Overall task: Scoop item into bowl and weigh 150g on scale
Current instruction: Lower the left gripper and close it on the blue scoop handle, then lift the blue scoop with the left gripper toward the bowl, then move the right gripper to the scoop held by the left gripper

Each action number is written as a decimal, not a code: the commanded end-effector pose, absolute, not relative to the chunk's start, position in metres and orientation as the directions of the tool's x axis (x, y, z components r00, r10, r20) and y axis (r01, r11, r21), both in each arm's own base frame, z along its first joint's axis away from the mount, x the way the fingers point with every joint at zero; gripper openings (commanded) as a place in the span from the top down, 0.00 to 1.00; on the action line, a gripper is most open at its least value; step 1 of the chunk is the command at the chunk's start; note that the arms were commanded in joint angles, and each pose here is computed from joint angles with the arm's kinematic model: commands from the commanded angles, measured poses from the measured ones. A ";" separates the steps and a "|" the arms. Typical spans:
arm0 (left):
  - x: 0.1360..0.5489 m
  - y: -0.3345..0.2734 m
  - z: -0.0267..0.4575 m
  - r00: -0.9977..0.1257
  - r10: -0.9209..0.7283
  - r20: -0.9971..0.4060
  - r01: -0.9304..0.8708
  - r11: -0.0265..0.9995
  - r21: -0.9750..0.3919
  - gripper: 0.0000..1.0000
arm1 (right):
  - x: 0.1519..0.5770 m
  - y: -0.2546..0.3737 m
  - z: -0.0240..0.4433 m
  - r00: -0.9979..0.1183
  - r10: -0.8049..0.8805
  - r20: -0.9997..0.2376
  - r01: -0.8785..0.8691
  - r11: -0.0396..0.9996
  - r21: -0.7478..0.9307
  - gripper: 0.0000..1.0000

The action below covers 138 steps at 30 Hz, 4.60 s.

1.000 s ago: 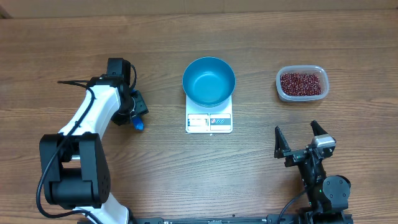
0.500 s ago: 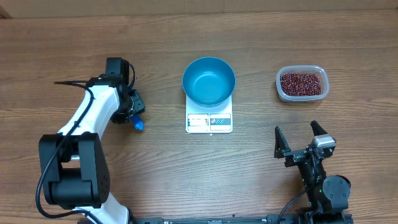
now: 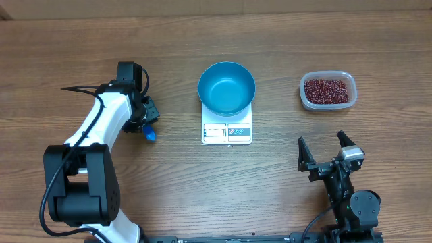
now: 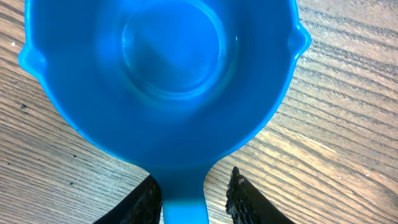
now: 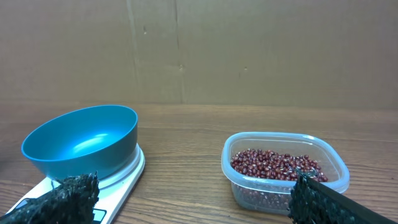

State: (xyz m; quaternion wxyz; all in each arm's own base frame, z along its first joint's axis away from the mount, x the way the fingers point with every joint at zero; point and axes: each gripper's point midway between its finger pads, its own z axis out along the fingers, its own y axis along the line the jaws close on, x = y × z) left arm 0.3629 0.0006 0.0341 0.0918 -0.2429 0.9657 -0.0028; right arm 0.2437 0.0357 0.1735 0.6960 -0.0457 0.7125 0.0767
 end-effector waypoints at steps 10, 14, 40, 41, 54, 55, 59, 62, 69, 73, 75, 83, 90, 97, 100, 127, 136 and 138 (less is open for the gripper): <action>0.363 0.011 0.026 -0.855 -0.479 -0.198 -0.491 0.871 0.012 0.61 | 0.244 0.034 0.171 -0.025 0.046 -0.999 -0.164 0.985 0.049 0.00; 0.365 0.011 0.024 -0.854 -0.479 -0.202 -0.491 0.871 0.009 0.63 | 0.244 0.034 0.171 -0.025 0.046 -0.999 -0.164 0.985 0.049 0.00; 0.380 -0.002 0.046 -0.847 -0.484 -0.219 -0.476 0.875 -0.091 0.89 | 0.244 0.034 0.171 -0.025 0.046 -0.999 -0.164 0.985 0.049 0.00; 0.382 -0.003 0.052 -0.846 -0.484 -0.226 -0.474 0.875 -0.098 0.89 | 0.244 0.034 0.171 -0.025 0.046 -0.999 -0.164 0.985 0.049 0.00; 0.403 -0.040 0.146 -0.800 -0.587 -0.121 -0.494 0.760 -0.422 0.89 | 0.244 0.034 0.171 -0.025 0.046 -0.999 -0.164 0.985 0.049 0.00; 0.404 -0.046 0.151 -0.804 -0.585 -0.102 -0.483 0.744 -0.462 0.89 | 0.244 0.034 0.171 -0.025 0.046 -0.999 -0.164 0.985 0.049 0.00; 0.409 -0.062 0.169 -0.816 -0.577 -0.022 -0.448 0.656 -0.608 0.95 | 0.244 0.034 0.171 -0.025 0.046 -0.999 -0.164 0.985 0.049 0.00; 0.408 -0.059 0.173 -0.816 -0.578 0.010 -0.449 0.623 -0.641 0.96 | 0.244 0.034 0.171 -0.025 0.046 -0.999 -0.164 0.985 0.049 0.00; 0.400 -0.051 0.192 -0.830 -0.549 0.098 -0.423 0.505 -0.752 0.96 | 0.244 0.034 0.171 -0.025 0.046 -0.999 -0.164 0.985 0.049 0.00; 0.395 -0.046 0.198 -0.833 -0.539 0.125 -0.417 0.463 -0.782 0.96 | 0.244 0.034 0.171 -0.025 0.046 -0.999 -0.164 0.985 0.049 0.00; 0.395 -0.045 0.198 -0.836 -0.535 0.122 -0.413 0.467 -0.782 0.96 | 0.244 0.034 0.171 -0.025 0.046 -0.999 -0.164 0.985 0.049 0.00; 0.395 -0.045 0.198 -0.838 -0.533 0.114 -0.406 0.470 -0.784 0.96 | 0.244 0.034 0.171 -0.025 0.046 -0.999 -0.164 0.985 0.049 0.00; 0.396 -0.046 0.198 -0.840 -0.532 0.109 -0.401 0.472 -0.785 0.96 | 0.244 0.034 0.171 -0.025 0.046 -0.999 -0.164 0.985 0.049 0.00; 0.396 -0.045 0.198 -0.840 -0.533 0.105 -0.400 0.476 -0.783 0.96 | 0.244 0.034 0.171 -0.025 0.046 -0.999 -0.164 0.985 0.049 0.00; 0.395 -0.046 0.197 -0.844 -0.526 0.102 -0.396 0.484 -0.780 0.96 | 0.244 0.034 0.171 -0.025 0.046 -0.999 -0.164 0.985 0.049 0.00; 0.391 -0.078 0.197 -0.865 -0.482 0.139 -0.398 0.491 -0.775 0.96 | 0.221 0.012 0.309 -0.063 0.249 -0.966 -0.031 0.967 0.251 0.00; 0.388 -0.088 0.197 -0.845 -0.496 0.200 -0.453 0.463 -0.762 0.96 | 0.261 0.072 0.371 -0.481 0.281 -0.830 -0.203 0.886 0.418 0.00; 0.388 -0.089 0.197 -0.832 -0.507 0.225 -0.478 0.450 -0.755 0.96 | 0.266 0.103 0.379 -0.551 0.251 -0.796 -0.336 0.806 0.487 0.00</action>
